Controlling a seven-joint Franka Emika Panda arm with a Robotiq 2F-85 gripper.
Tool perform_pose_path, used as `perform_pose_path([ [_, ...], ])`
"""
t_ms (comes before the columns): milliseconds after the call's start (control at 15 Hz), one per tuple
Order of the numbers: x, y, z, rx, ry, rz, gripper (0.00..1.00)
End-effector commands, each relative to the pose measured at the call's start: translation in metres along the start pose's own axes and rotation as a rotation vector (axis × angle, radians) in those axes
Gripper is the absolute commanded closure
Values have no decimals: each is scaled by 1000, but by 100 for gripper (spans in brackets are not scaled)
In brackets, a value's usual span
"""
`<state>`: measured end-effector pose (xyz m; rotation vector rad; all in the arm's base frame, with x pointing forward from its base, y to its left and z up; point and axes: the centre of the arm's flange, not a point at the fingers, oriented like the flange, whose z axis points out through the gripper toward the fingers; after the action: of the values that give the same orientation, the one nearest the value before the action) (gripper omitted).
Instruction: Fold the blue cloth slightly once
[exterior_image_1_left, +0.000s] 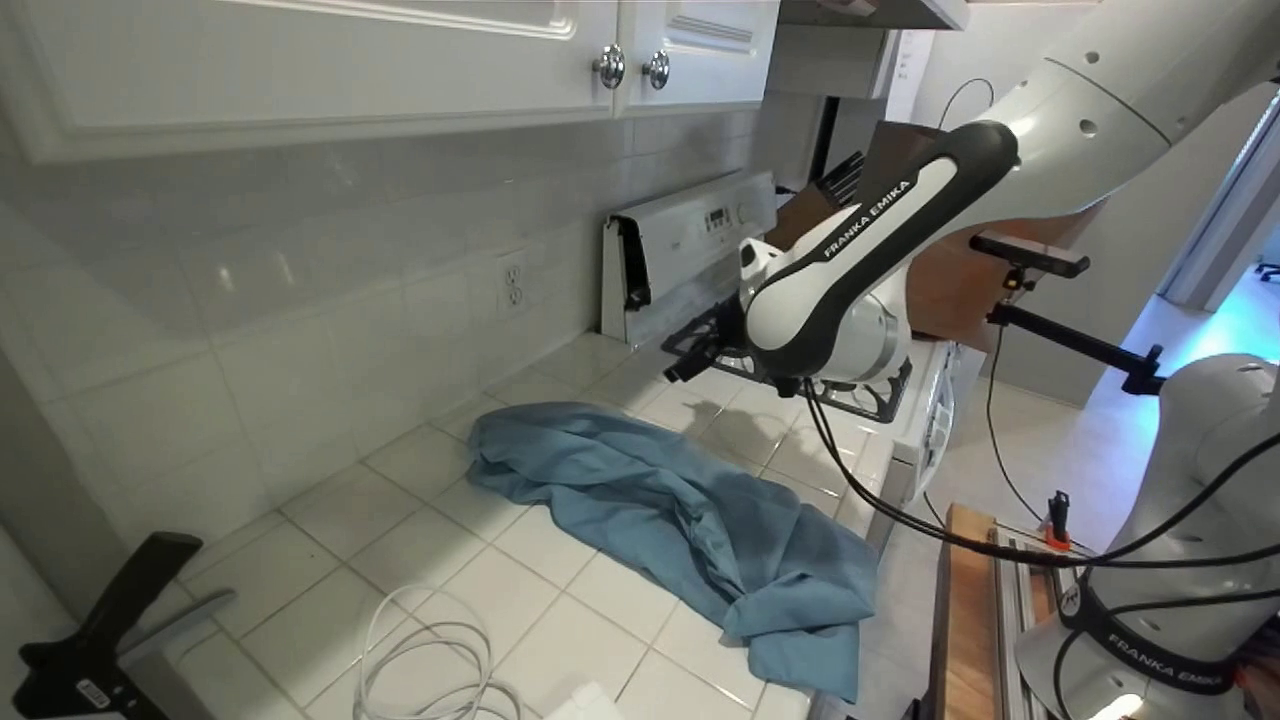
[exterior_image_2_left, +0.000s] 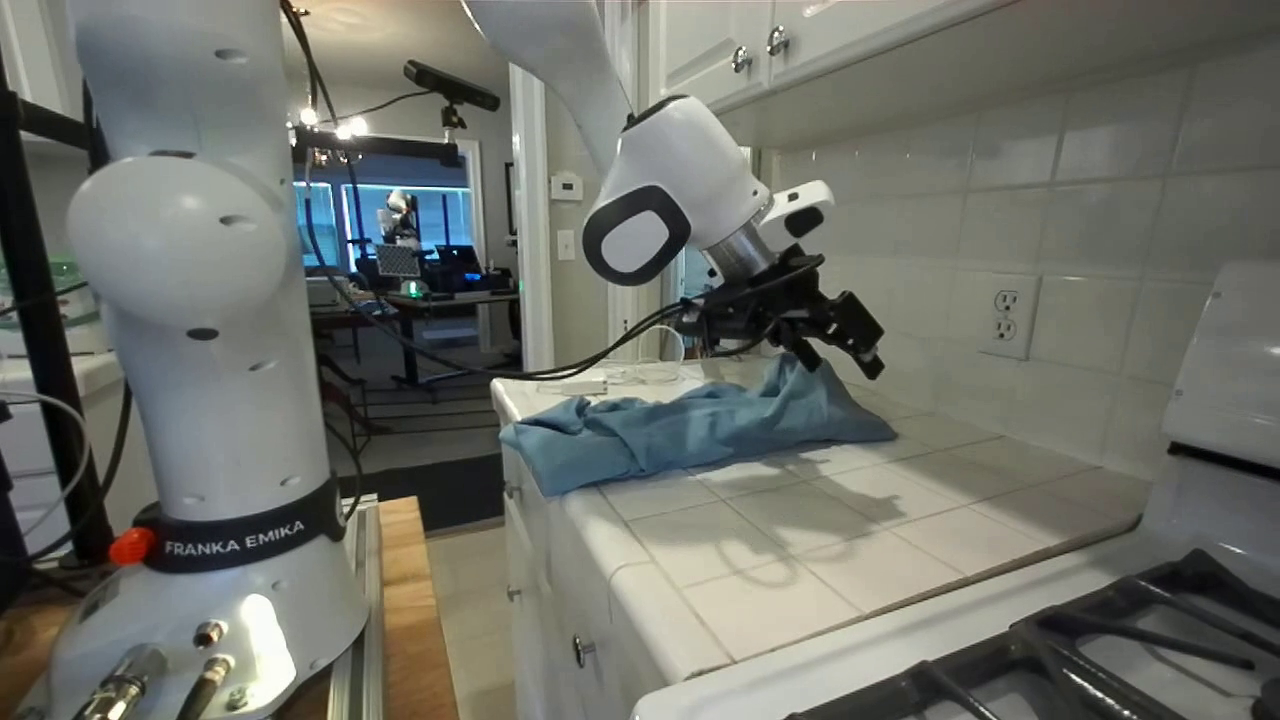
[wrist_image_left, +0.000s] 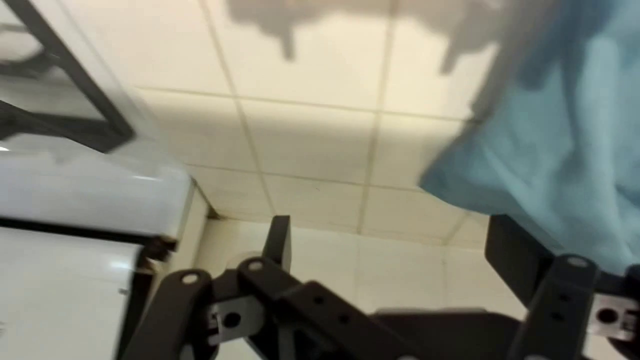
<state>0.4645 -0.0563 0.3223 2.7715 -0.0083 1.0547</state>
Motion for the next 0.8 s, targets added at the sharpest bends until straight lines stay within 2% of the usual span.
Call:
perform_pose_path([
  [0,3,60,-69,-67,-72,-15,0],
  [133,-1,84,-84,-31,-118,-25,0],
  [267,-4,92,-91,48,-176,-30,0],
  [467,-12,97,-89,81,-229,-45,0],
  [733,-12,94,-88,10,-321,-85,0],
])
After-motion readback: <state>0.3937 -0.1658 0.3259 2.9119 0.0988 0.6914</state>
